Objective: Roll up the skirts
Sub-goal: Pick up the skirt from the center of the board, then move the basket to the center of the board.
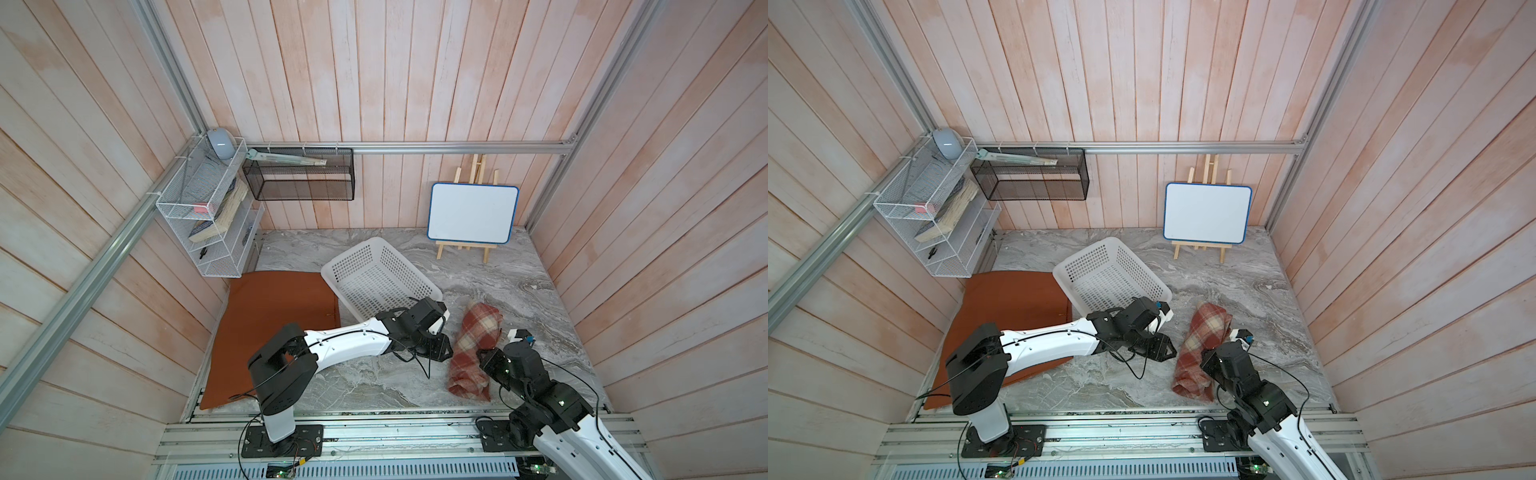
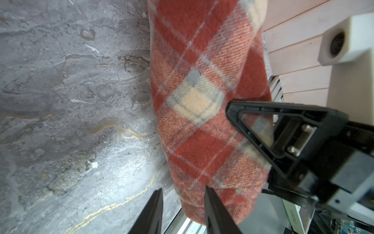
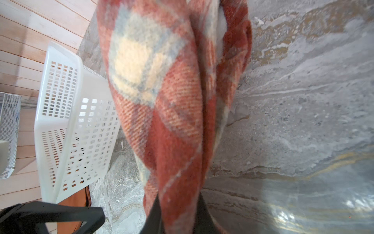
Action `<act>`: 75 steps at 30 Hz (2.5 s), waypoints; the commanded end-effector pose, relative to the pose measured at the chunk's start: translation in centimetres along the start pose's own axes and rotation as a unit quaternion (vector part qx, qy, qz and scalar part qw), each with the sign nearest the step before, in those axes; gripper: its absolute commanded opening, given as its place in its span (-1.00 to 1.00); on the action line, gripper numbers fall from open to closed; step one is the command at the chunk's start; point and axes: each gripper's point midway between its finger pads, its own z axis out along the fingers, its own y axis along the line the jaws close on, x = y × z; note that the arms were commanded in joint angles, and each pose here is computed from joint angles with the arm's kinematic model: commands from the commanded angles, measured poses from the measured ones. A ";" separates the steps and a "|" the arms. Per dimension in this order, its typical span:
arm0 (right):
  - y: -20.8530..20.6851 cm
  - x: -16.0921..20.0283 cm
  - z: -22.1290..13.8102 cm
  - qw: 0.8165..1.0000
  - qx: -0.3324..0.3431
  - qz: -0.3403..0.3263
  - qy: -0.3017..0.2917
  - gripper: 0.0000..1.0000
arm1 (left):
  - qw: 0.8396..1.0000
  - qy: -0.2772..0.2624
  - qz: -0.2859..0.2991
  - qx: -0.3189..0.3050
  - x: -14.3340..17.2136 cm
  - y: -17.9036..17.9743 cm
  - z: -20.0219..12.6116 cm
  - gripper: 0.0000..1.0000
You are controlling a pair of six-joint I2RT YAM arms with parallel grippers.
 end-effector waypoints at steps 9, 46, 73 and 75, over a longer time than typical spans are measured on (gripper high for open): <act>10.2 -6.0 -3.9 0.988 -0.117 -0.060 -0.076 -1.00 | 0.960 -0.258 -0.079 -0.081 -12.7 11.8 -19.1 -0.52; 26.5 -9.9 4.2 0.955 -0.242 -0.147 -0.084 -1.00 | 0.916 -0.281 -0.204 -0.202 -23.6 40.8 -19.5 -1.00; 19.8 -12.0 1.4 0.972 -0.183 -0.110 -0.096 -1.00 | 0.955 -0.206 -0.183 -0.113 -6.8 22.8 -9.7 -1.00; 19.6 -11.7 1.5 0.973 -0.181 -0.107 -0.091 -1.00 | 0.956 -0.205 -0.173 -0.120 -5.8 21.7 -9.3 -1.00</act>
